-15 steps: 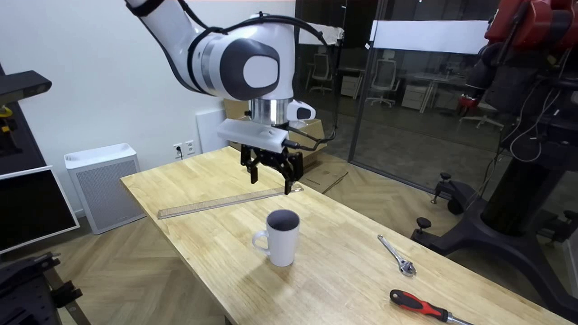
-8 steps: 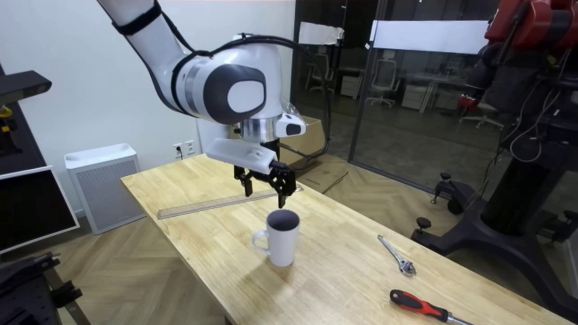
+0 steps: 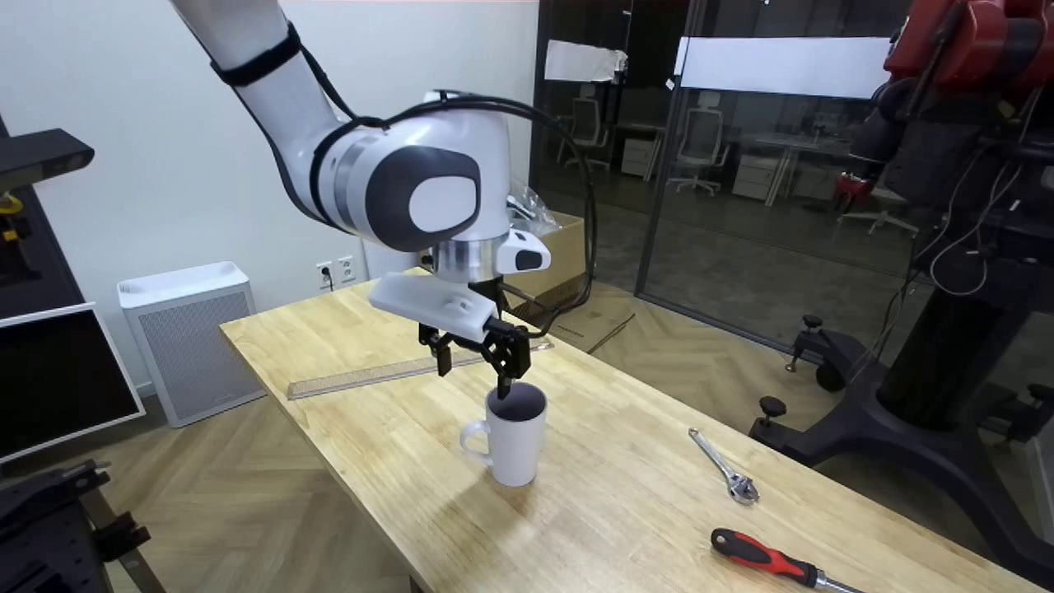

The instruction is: Move the mug to the right

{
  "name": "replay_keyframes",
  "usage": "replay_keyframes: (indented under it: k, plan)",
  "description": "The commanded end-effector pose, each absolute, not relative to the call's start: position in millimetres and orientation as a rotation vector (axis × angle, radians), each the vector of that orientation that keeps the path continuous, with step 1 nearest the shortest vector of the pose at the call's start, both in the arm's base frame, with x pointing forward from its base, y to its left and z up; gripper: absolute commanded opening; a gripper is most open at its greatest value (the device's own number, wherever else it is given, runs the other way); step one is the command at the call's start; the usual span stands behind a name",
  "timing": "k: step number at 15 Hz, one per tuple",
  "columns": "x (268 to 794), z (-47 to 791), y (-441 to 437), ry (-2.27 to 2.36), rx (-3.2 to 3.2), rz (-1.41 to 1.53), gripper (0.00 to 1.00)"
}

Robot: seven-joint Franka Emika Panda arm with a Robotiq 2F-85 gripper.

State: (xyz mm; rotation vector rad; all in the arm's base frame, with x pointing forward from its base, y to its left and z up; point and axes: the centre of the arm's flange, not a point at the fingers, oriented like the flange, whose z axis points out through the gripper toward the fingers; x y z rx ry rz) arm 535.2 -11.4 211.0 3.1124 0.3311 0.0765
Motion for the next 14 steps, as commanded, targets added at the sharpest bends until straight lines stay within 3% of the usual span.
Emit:
replay_keyframes:
  k: [1, 13, 14]
  plan:
    - [544, 200, -11, 0.363, 3.131, 0.063, 1.00]
    - [564, 175, -20, 0.493, 3.139, 0.023, 1.00]
    - [566, 174, -21, 0.500, 3.141, 0.023, 0.87]
